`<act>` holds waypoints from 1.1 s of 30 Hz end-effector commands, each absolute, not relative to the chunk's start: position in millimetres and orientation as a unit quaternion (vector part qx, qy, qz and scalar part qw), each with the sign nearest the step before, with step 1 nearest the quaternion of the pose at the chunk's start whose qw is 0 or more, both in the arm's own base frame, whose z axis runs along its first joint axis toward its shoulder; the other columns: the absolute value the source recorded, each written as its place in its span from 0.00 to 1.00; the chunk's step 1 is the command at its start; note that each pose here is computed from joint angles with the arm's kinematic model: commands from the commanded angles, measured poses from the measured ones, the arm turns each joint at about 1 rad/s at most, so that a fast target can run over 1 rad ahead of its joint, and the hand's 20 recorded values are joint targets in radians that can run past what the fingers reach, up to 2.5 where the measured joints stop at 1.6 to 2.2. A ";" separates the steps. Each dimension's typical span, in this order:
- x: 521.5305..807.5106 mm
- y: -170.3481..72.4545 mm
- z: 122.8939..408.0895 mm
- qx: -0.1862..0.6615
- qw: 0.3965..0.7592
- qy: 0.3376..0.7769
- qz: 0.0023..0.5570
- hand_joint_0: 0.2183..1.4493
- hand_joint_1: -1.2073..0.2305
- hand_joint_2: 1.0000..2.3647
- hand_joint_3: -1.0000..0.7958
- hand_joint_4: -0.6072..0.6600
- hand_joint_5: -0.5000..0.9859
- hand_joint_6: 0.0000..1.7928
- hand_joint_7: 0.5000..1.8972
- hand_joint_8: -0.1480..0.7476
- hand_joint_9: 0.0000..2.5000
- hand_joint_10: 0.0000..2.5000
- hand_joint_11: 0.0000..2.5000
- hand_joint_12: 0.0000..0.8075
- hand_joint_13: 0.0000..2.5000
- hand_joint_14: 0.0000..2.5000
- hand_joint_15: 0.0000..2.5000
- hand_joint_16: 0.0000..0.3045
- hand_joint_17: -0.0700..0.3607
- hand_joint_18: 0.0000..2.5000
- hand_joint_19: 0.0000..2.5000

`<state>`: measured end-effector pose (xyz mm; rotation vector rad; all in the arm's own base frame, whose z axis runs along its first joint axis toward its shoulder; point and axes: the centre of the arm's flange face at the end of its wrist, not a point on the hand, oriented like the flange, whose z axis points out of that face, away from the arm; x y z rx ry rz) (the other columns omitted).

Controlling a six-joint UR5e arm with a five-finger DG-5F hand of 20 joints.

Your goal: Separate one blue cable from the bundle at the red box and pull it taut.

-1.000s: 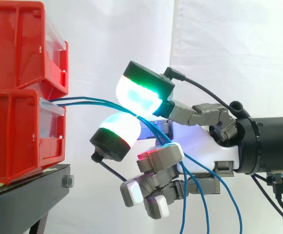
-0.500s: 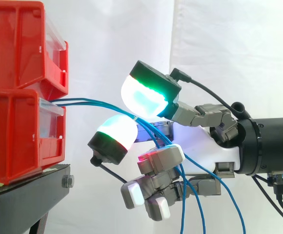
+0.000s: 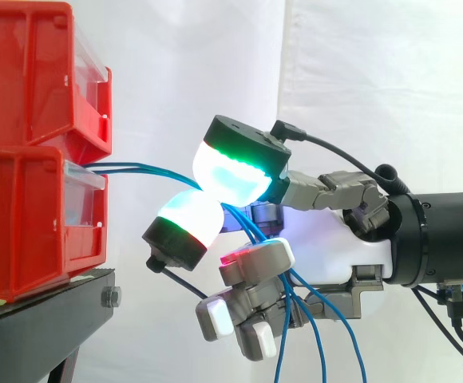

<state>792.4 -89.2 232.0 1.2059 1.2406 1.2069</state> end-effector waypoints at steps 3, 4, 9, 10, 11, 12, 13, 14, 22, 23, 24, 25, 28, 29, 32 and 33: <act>792.2 -89.2 231.6 0.497 0.493 0.512 0.497 0.51 0.22 0.00 0.28 0.39 0.21 0.51 0.59 0.49 0.47 0.01 0.52 0.46 0.35 0.01 0.28 0.15 0.41 0.34 0.32; 792.3 -89.2 230.4 0.498 0.493 0.512 0.497 0.51 0.23 0.00 0.28 0.39 0.21 0.51 0.64 0.49 0.48 0.01 0.52 0.46 0.36 0.01 0.28 0.15 0.41 0.34 0.32; 792.3 -89.2 231.7 0.497 0.494 0.511 0.498 0.43 0.21 0.00 0.28 0.46 0.23 0.52 0.66 0.51 0.51 0.01 0.54 0.46 0.37 0.01 0.28 0.15 0.40 0.36 0.31; 792.5 -89.1 232.3 0.497 0.494 0.511 0.498 0.41 0.21 0.00 0.28 0.47 0.24 0.52 0.66 0.51 0.51 0.01 0.54 0.46 0.37 0.01 0.28 0.15 0.40 0.36 0.31; 792.2 -89.2 231.6 0.498 0.493 0.511 0.498 0.36 0.21 0.00 0.28 0.48 0.24 0.52 0.60 0.52 0.52 0.01 0.54 0.46 0.38 0.01 0.29 0.15 0.40 0.37 0.32; 792.5 -89.1 232.3 0.497 0.493 0.511 0.498 0.31 0.22 0.00 0.28 0.50 0.25 0.51 0.57 0.52 0.53 0.01 0.55 0.46 0.38 0.01 0.28 0.15 0.40 0.37 0.32; 792.7 -89.1 232.5 0.497 0.493 0.510 0.499 0.27 0.24 0.00 0.28 0.50 0.25 0.52 0.54 0.53 0.53 0.01 0.55 0.47 0.38 0.01 0.29 0.15 0.41 0.37 0.32; 792.3 -89.2 231.7 0.498 0.493 0.511 0.499 0.25 0.26 0.00 0.28 0.51 0.25 0.51 0.52 0.54 0.53 0.01 0.54 0.48 0.39 0.01 0.29 0.16 0.42 0.38 0.33; 791.7 -90.1 231.3 0.498 0.491 0.512 0.498 0.22 0.41 0.00 0.28 0.52 0.24 0.49 0.47 0.53 0.53 0.01 0.53 0.51 0.39 0.01 0.28 0.17 0.44 0.39 0.33; 791.7 -90.1 231.3 0.498 0.491 0.512 0.498 0.22 0.42 0.00 0.28 0.53 0.24 0.49 0.47 0.53 0.53 0.01 0.52 0.51 0.39 0.01 0.29 0.17 0.44 0.39 0.34; 791.6 -91.2 231.3 0.498 0.491 0.512 0.498 0.22 0.45 0.00 0.28 0.53 0.23 0.49 0.46 0.54 0.53 0.01 0.52 0.51 0.39 0.01 0.29 0.17 0.44 0.39 0.33; 791.6 -91.2 231.3 0.498 0.491 0.512 0.498 0.23 0.46 0.00 0.28 0.52 0.23 0.49 0.46 0.53 0.52 0.01 0.52 0.51 0.39 0.01 0.28 0.17 0.44 0.39 0.34; 792.2 -91.3 230.5 0.498 0.493 0.511 0.498 0.27 0.50 0.00 0.28 0.51 0.23 0.48 0.46 0.51 0.52 0.01 0.52 0.48 0.38 0.01 0.28 0.16 0.42 0.38 0.34; 792.2 -91.4 230.5 0.499 0.493 0.511 0.498 0.29 0.51 0.00 0.28 0.50 0.23 0.48 0.47 0.51 0.52 0.01 0.52 0.48 0.38 0.01 0.29 0.16 0.41 0.37 0.35; 792.2 -91.3 230.5 0.498 0.493 0.511 0.498 0.34 0.47 0.00 0.28 0.49 0.23 0.48 0.46 0.50 0.52 0.01 0.52 0.47 0.38 0.01 0.29 0.15 0.41 0.37 0.35; 791.9 -91.4 231.6 0.499 0.493 0.511 0.498 0.34 0.44 0.00 0.29 0.48 0.23 0.48 0.47 0.50 0.51 0.01 0.52 0.47 0.38 0.01 0.29 0.15 0.41 0.37 0.35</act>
